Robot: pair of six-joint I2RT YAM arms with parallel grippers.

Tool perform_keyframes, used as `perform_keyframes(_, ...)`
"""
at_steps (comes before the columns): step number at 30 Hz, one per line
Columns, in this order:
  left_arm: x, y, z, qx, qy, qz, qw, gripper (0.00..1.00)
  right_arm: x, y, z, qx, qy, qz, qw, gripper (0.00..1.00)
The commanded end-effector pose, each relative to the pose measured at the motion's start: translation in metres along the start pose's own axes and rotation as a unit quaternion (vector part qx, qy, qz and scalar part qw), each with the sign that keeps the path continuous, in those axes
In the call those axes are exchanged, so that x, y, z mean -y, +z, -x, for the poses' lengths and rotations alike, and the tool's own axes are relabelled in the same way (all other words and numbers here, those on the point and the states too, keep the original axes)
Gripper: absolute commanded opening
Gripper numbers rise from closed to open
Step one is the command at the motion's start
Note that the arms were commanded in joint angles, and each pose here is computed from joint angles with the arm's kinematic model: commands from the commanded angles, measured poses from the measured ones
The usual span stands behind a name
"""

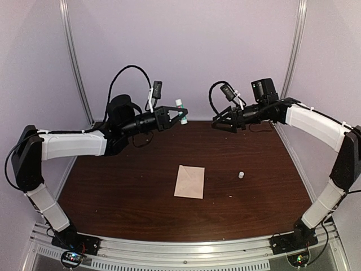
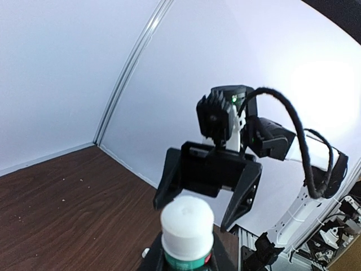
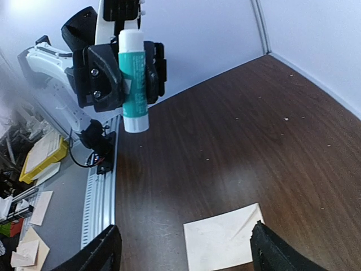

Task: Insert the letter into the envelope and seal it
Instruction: Screw the solid glue into position.

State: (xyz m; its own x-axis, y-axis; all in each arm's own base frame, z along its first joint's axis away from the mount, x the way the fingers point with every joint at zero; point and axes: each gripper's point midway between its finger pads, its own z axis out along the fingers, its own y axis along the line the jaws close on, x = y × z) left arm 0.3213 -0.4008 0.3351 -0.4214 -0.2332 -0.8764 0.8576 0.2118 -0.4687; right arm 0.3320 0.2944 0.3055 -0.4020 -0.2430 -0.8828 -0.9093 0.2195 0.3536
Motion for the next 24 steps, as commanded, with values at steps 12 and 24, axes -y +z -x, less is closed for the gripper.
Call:
perform_keyframes(12,0.047,0.007,0.015,0.049,-0.029,-0.148,0.987,0.0,-0.068,0.055,0.024,-0.001,-0.015,0.158,0.987,0.67)
perform_keyframes(24,0.041,0.009,0.008,0.044,-0.038,-0.141,0.988,0.0,-0.064,0.069,0.025,-0.004,0.021,0.174,0.985,0.44)
